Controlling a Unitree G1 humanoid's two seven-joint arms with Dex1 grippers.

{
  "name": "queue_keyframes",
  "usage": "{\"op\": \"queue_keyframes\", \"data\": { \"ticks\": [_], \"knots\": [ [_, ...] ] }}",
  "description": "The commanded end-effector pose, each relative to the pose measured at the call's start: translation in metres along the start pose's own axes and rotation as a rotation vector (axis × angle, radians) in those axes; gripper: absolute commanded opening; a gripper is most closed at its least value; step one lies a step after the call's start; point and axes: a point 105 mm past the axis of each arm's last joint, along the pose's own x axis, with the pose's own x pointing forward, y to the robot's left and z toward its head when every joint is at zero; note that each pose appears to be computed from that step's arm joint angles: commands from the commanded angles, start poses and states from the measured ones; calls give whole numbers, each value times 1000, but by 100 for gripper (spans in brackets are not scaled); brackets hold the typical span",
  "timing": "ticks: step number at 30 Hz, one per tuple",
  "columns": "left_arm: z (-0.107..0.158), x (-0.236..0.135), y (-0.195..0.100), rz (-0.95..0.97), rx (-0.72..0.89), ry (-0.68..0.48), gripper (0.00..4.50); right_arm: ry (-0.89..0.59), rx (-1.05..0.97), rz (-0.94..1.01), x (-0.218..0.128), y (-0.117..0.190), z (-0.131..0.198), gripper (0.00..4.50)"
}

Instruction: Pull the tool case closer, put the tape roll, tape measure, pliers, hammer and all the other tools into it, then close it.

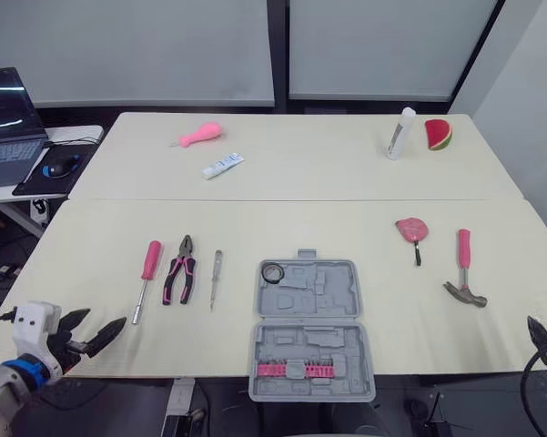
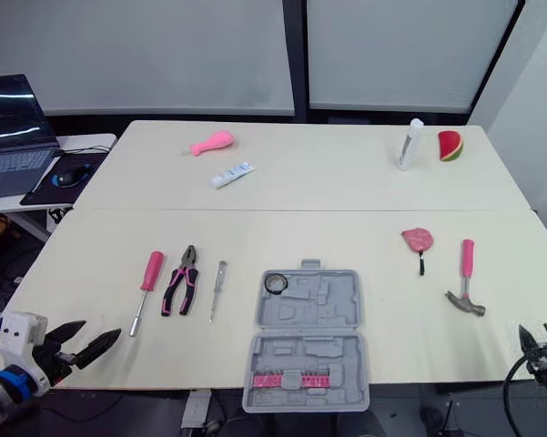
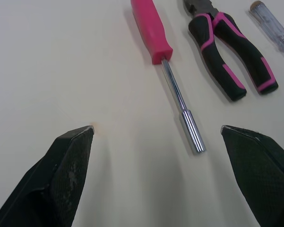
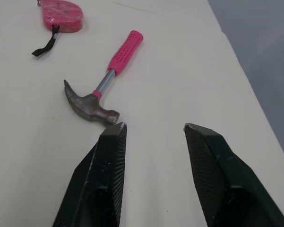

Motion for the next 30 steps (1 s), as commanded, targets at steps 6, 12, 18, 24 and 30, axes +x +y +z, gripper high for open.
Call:
{"op": "queue_keyframes", "data": {
  "ticks": [6,12,18,24,30],
  "knots": [
    [5,-12,-1,11,35,-12,450,1,-21,100,-2,8,6,448],
    [20,-7,-24,-117,96,-32,450,-24,-68,165,3,15,19,448],
    [71,32,-93,-453,209,-149,450,-122,-121,281,24,38,60,448],
    [110,57,-160,-752,336,-186,450,-146,-139,330,39,62,86,448],
    [142,77,-208,-912,453,-207,450,-53,-118,270,74,74,85,448]
  ]
}}
